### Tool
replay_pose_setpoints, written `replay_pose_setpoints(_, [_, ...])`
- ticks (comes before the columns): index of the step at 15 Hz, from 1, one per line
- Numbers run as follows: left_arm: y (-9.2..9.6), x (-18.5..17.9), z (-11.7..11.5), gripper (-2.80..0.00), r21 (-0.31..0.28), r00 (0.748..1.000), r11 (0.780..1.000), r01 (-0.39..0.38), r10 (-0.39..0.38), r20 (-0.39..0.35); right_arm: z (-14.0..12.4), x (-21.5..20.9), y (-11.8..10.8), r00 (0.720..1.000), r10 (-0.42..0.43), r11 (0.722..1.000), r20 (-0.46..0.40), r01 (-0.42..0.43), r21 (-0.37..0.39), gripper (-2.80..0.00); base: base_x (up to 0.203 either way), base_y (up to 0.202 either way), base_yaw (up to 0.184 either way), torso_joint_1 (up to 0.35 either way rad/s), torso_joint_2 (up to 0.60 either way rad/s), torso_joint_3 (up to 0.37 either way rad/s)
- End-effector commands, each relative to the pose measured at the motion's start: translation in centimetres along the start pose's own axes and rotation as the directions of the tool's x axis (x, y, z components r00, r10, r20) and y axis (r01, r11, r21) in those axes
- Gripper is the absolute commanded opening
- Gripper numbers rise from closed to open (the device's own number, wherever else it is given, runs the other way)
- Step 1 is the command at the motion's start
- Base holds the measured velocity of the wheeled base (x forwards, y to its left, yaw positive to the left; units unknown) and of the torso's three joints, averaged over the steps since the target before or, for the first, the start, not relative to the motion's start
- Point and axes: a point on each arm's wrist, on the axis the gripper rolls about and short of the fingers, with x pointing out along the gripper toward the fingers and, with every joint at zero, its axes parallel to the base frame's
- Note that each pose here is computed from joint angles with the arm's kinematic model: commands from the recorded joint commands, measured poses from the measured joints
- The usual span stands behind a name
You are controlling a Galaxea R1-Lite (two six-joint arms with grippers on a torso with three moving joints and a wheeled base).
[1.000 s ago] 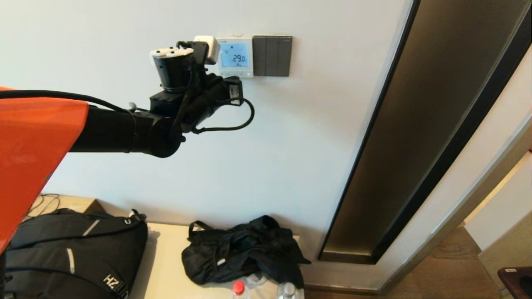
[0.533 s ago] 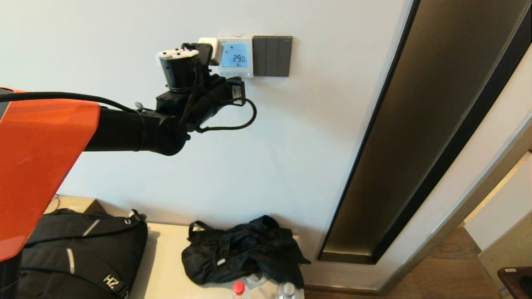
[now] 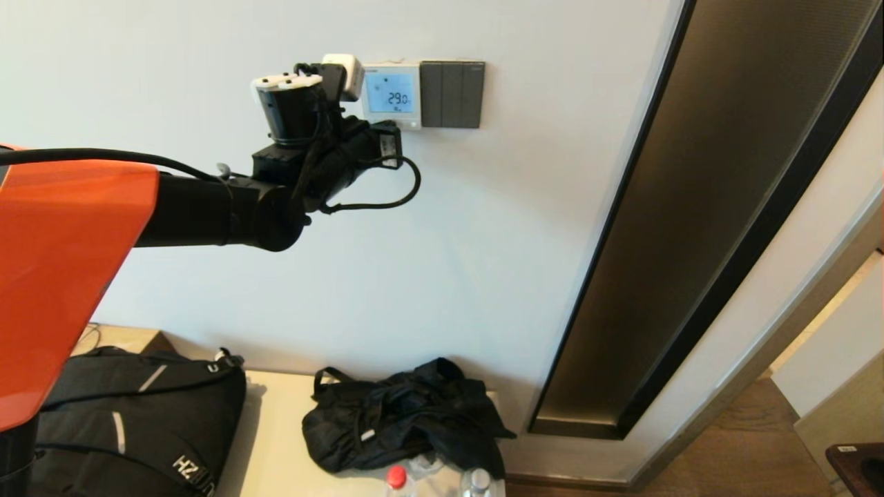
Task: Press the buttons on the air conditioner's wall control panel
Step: Press the temperature increase button
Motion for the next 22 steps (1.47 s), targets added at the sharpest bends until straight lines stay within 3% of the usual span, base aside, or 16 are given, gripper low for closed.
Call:
replay_pose_setpoints(1, [0.2, -0.3, 0.1, -2.80, 0.001, 1.000, 1.000, -0.006, 0.006, 0.003, 0.0, 0.0, 0.0, 1.000, 0.000, 1.000, -0.002, 0.000, -0.001, -2.80, 0.000, 0.000, 0.000, 0.000, 0.00, 0.000])
replay_pose_setpoints(15, [-0.2, -0.9, -0.2, -2.80, -0.004, 1.000, 1.000, 0.002, -0.002, -0.006, 0.0, 0.0, 0.0, 1.000, 0.000, 1.000, -0.002, 0.000, 0.000, -2.80, 0.000, 0.000, 0.000, 0.000, 0.00, 0.000])
replay_pose_setpoints(22, [-1.6, -1.2, 0.4, -2.80, -0.009, 1.000, 1.000, 0.028, -0.028, 0.002, 0.0, 0.0, 0.0, 1.000, 0.000, 1.000, -0.002, 0.000, -0.001, -2.80, 0.000, 0.000, 0.000, 0.000, 0.00, 0.000])
